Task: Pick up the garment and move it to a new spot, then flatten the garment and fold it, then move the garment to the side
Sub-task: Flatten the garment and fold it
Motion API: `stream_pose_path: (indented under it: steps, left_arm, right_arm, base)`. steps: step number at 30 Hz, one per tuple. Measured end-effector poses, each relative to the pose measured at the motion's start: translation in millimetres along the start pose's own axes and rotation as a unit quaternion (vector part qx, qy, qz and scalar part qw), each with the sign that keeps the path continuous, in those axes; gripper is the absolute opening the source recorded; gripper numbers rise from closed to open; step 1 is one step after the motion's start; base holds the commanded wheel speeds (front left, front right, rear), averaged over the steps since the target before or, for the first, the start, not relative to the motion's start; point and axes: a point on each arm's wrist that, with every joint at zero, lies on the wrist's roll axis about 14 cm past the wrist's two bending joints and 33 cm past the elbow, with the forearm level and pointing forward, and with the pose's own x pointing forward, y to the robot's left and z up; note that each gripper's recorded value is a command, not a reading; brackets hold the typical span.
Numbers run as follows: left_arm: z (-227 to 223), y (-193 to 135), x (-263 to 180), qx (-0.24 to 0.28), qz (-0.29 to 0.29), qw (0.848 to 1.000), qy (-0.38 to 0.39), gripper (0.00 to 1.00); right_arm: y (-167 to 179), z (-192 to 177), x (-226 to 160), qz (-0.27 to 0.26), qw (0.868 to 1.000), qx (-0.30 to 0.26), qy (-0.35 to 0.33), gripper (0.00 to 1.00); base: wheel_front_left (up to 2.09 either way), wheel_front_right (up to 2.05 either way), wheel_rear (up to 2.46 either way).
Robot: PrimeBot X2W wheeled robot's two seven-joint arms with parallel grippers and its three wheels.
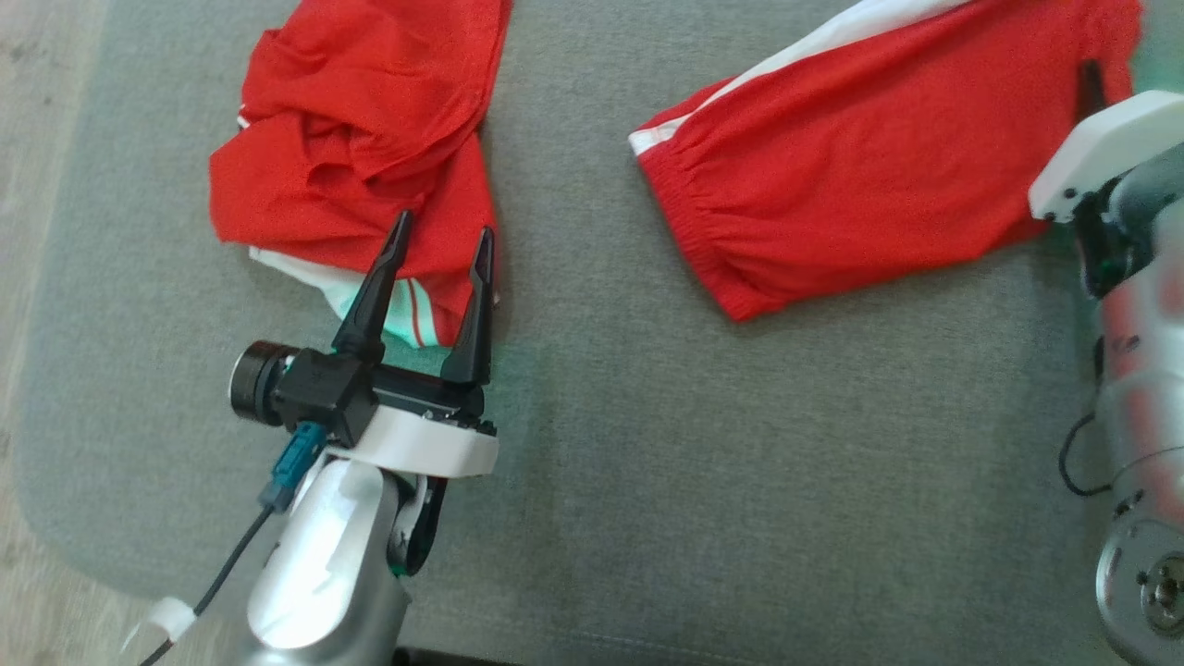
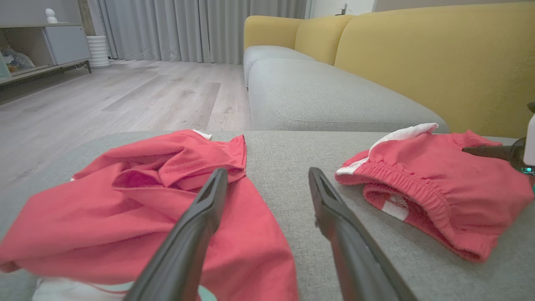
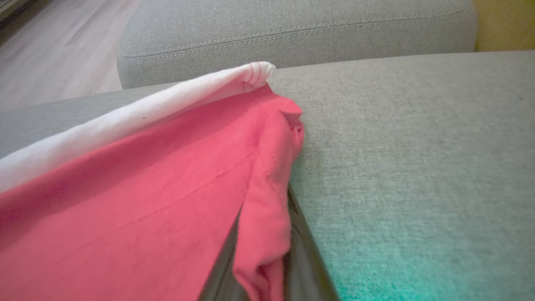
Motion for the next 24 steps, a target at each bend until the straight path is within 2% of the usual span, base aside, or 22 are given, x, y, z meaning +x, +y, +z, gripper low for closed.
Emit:
stream_pose_path:
  steps: [9,12,19,21,24]
  left_arm:
    - [15,-14,4,-0.001,-0.017,1.000,-0.022,1.00]
    - [22,-23,4,-0.003,-0.032,0.999,-0.031,1.00]
    - [25,-35,1,-0.005,-0.046,0.998,-0.035,1.00]
    - [26,-34,1,-0.006,-0.044,0.998,-0.037,1.00]
    - [24,-29,-3,-0.008,-0.038,0.999,-0.034,1.00]
  right_arm:
    - [-18,14,-29,-0.009,0.998,0.031,-0.059,0.00]
    - [-47,13,-46,-0.037,0.996,0.047,-0.071,0.00]
    - [-146,1,-93,-0.138,0.985,0.068,-0.078,0.00]
    - [-156,-2,-99,-0.149,0.983,0.072,-0.078,0.00]
    - [-152,2,-100,-0.145,0.982,0.083,-0.089,0.00]
  base:
    - [0.00,0.00,0.00]
    - [0.00,0.00,0.00]
    - [0.00,0.00,0.00]
    - [0.00,0.00,0.00]
    - [0.00,0.00,0.00]
